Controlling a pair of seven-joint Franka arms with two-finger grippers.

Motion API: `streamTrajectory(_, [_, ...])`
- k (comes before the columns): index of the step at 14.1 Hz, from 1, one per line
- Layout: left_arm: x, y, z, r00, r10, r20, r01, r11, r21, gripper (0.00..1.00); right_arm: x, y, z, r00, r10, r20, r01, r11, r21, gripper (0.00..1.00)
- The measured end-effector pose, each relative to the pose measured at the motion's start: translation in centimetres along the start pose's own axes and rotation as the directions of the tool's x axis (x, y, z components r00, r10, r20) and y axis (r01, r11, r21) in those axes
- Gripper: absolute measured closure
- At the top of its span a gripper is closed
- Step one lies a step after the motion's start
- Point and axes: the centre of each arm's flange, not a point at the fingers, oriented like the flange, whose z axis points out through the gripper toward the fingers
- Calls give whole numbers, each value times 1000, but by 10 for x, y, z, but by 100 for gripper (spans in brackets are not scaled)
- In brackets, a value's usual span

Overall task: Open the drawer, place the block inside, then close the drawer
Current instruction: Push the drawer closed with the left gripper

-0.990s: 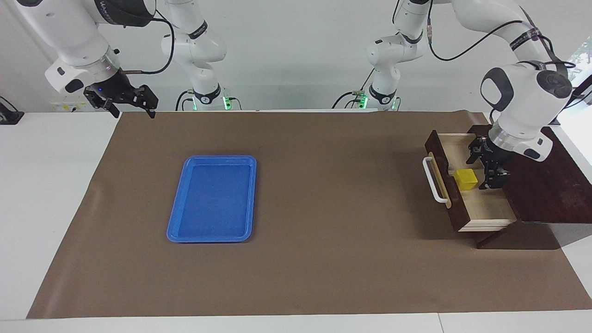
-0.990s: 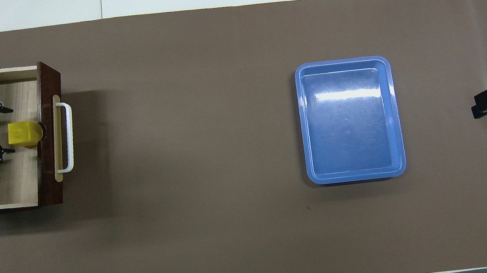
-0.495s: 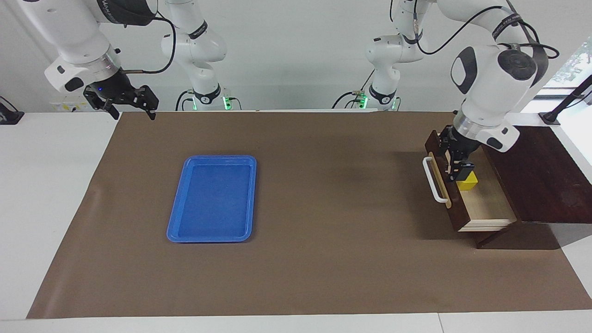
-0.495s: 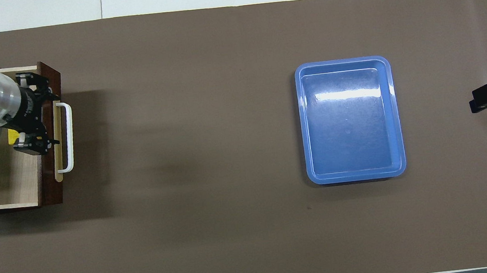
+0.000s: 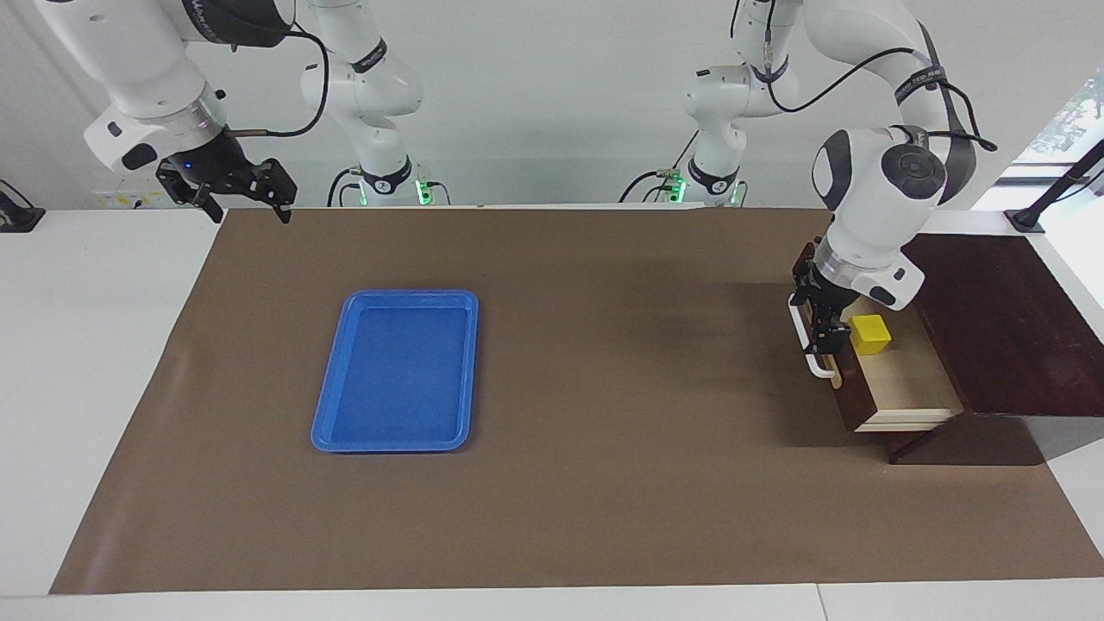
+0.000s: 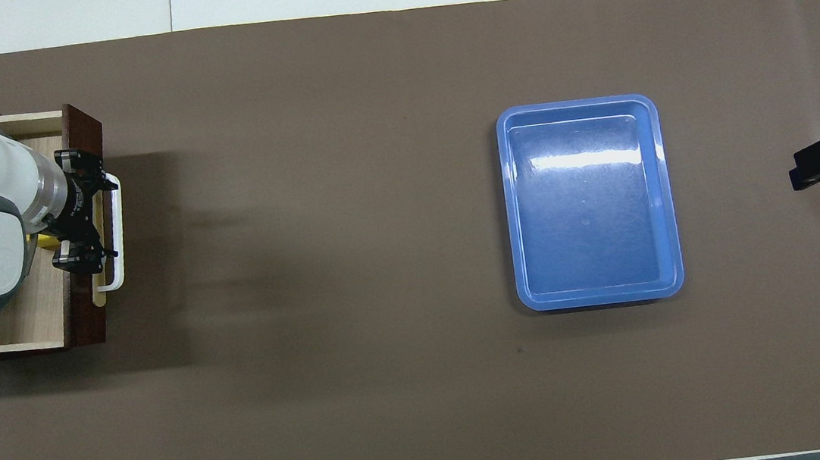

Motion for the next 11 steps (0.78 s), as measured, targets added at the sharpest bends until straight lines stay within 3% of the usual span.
streamTrajectory(6, [41,0,-1,1000,28,0,-28,999,-19,0,0,0,0,1000,0,0,0,1000,0,0])
streamTrajectory(11, [75,0,-5,998,17,-57,-19,999,-46,0,0,0,0,1000,0,0,0,1000,0,0])
